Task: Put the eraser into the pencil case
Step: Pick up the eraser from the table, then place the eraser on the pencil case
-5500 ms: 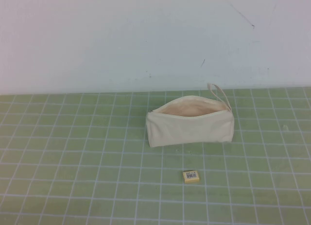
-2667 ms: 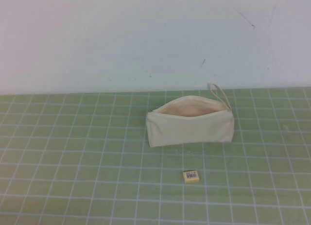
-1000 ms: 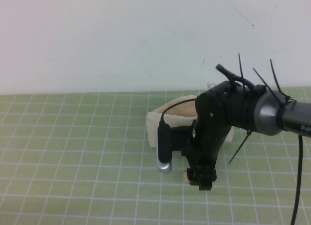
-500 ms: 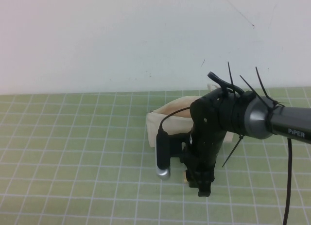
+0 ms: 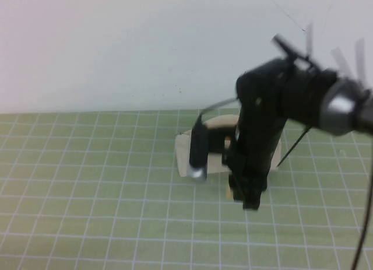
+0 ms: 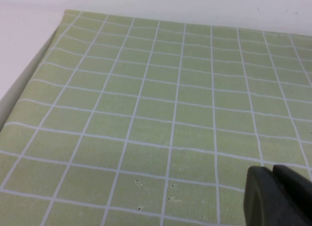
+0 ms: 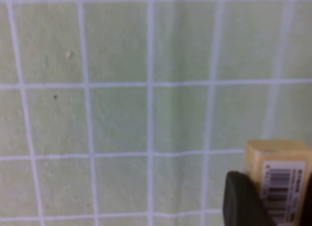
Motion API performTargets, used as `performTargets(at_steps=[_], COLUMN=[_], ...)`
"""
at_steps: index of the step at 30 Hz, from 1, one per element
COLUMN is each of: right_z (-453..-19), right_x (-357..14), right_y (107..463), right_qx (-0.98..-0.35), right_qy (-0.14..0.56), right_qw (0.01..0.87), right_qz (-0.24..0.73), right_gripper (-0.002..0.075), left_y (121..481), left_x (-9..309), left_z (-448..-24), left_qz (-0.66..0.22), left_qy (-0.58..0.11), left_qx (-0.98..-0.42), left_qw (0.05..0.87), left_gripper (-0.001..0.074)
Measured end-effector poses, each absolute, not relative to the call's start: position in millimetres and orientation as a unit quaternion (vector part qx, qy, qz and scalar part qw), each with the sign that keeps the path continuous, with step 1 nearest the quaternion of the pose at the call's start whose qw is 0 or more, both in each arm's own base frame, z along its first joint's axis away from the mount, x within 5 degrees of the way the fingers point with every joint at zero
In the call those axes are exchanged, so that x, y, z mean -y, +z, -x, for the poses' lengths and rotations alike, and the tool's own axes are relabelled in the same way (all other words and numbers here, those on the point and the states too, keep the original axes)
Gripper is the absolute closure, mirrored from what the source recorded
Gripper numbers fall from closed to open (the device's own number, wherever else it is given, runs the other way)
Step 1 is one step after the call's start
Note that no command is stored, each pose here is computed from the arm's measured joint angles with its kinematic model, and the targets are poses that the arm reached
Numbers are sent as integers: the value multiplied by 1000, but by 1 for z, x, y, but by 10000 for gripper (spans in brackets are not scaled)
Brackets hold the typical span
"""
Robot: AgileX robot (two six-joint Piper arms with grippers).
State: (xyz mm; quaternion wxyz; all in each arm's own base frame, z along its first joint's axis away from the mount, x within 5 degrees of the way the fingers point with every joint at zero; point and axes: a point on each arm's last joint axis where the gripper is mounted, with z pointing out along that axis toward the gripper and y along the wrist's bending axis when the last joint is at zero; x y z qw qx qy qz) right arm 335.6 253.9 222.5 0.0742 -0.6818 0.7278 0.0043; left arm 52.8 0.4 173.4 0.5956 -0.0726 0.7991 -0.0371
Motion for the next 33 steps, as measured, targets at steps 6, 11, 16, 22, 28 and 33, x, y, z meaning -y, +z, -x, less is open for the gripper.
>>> performTargets(at_steps=[6,11,16,22,28,33], right_z=[-345,-372,-390,-403,-408,-411], right_x=[-234,-222,-224,-221,-218,-208], right_y=[276,281,268,244,239,242], right_qx=[-777,-805,-809,-826,-833,-847], right_qy=[21,24,25,27,33,41], right_qw=[190,281,322,311,312,310], right_qz=[599,522,491,469,455,431], right_gripper=[517,517,517,517,475,281], left_y=[173,173,173,173,173,173], left_x=[0,0,0,0,0,0], left_z=[-53,-53,-53,-53,-53,-53], left_qz=[73,73,73,73,73,73], left_qy=[-37,-37,-37,-37,-37,-37], left_qx=[-799,-799,-799,-799,-799,-799], left_qw=[596,596,596,596,596,596], left_gripper=[737,737,736,736,738,738])
